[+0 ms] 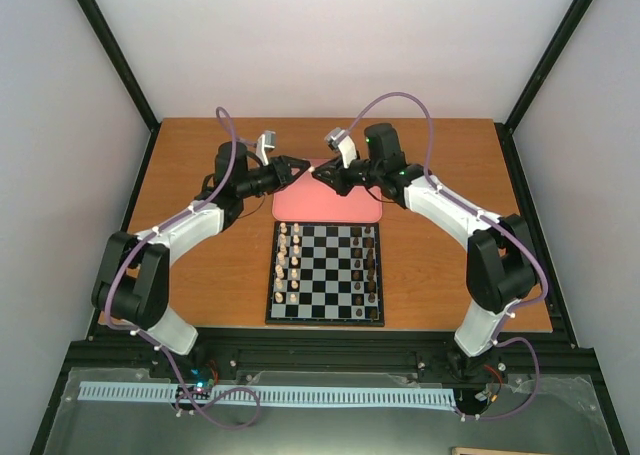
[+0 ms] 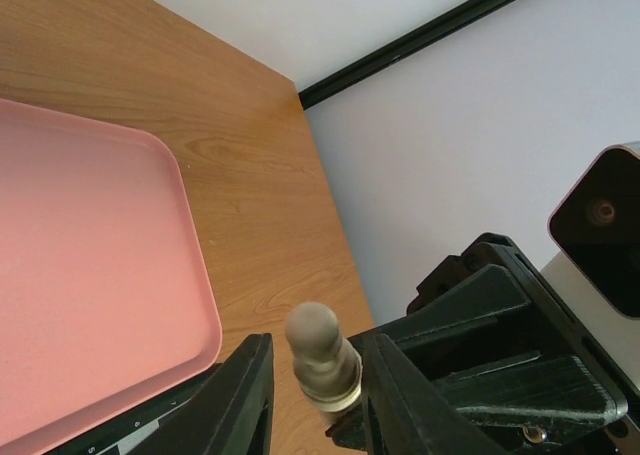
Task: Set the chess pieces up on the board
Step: Pick up the chess piece from the storage box.
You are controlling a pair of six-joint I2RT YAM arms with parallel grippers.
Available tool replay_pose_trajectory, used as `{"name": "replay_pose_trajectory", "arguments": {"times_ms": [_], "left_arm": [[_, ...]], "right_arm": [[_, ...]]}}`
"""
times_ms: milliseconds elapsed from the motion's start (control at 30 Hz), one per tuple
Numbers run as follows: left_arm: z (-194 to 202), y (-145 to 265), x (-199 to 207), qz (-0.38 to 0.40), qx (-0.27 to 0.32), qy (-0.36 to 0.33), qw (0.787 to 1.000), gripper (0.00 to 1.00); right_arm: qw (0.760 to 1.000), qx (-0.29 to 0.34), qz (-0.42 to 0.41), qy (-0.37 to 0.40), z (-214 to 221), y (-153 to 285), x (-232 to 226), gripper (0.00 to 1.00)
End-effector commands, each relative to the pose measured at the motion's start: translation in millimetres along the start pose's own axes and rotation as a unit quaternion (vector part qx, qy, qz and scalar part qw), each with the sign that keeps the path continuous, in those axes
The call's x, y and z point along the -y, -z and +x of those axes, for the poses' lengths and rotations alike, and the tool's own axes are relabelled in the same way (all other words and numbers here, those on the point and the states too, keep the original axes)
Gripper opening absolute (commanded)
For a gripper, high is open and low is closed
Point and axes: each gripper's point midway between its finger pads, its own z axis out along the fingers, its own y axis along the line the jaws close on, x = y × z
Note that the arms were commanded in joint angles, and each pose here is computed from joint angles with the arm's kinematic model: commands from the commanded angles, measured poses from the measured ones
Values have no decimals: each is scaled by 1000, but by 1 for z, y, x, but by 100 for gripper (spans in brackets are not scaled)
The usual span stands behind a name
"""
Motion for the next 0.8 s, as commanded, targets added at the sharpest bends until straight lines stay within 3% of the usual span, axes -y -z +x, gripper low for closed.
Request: {"name": "replay_pose_trajectory", "arguments": {"times_ms": [0,133,267,467,767], "left_arm": [[-8,-4,21,31,2,-17,999,26],[-8,-5,22,33,3,-20,999,18],[-9,-5,28,46,4,-26,999,2],[-9,-1,28,37,8,-34,999,1],[-25,24,26,-45,57,-101,992,1]], "right_arm": [[1000,8,-14,12,-10,-4,-6,7],[1000,2,-16,12,-7,-7,-5,7],[1000,0,-16,12,-6,-8,-5,8],[1000,-11,5,15,0,-8,2,7],[998,-25,58,5,17,2,28,7]]}}
